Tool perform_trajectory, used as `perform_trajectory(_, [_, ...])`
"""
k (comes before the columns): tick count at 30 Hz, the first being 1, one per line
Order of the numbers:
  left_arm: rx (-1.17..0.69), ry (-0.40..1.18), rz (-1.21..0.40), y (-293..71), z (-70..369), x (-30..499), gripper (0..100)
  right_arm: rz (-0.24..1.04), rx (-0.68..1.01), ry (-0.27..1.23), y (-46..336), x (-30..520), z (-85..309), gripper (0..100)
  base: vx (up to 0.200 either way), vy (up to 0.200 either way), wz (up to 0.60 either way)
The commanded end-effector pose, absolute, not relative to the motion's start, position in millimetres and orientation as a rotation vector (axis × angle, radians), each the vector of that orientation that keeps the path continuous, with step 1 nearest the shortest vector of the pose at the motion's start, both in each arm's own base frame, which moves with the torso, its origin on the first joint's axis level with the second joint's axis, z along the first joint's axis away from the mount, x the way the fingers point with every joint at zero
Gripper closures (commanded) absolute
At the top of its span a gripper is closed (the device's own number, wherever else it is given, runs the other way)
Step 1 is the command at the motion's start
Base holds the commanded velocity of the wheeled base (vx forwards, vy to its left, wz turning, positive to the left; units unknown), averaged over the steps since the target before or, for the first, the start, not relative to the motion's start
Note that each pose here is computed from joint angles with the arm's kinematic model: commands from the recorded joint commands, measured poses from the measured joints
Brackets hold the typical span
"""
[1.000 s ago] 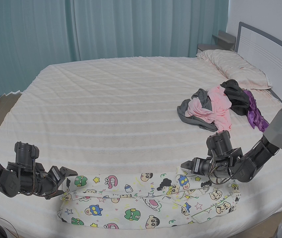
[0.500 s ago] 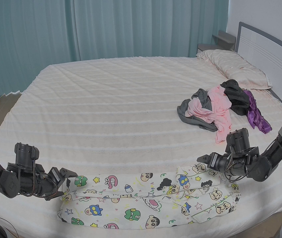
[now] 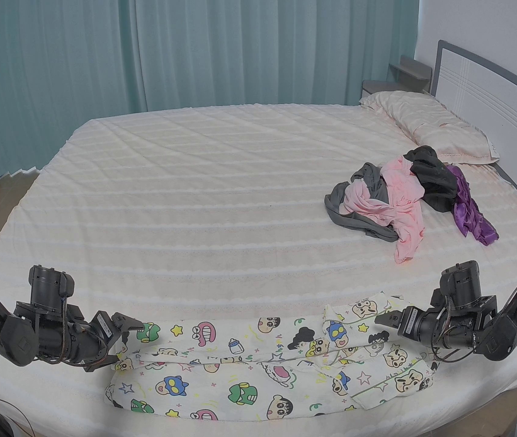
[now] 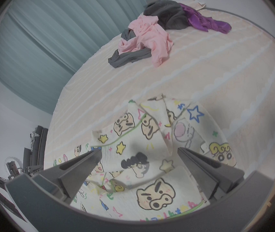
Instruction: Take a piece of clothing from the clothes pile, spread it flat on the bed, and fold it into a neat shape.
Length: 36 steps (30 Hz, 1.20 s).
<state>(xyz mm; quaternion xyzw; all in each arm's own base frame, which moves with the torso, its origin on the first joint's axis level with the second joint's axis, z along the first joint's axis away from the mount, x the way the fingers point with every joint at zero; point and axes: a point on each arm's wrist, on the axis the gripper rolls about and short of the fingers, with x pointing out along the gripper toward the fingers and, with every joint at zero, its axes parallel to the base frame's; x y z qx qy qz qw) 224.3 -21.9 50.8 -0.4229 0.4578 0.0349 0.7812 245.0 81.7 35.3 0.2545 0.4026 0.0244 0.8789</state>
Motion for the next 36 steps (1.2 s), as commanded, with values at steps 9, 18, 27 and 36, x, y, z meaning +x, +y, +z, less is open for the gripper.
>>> perform_trajectory(9, [-0.912, 1.01, 0.077, -23, 47, 225, 0, 0.032, 0.528, 0.853, 78, 256, 2, 0, 0.0, 0.0, 0.0])
perform_trajectory(18, [-0.912, 1.015, 0.08, -23, 45, 225, 0, 0.031, 0.541, 0.833, 76, 262, 0, 0, 0.0, 0.0, 0.0])
perform_trajectory(27, [-0.912, 1.015, 0.08, -23, 45, 225, 0, 0.049, 0.553, 0.814, 76, 263, -1, 100, 0.0, 0.0, 0.0])
perform_trajectory(36, [-0.911, 1.01, 0.08, -23, 46, 225, 0, 0.039, 0.551, 0.809, 73, 252, 7, 100, 0.0, 0.0, 0.0])
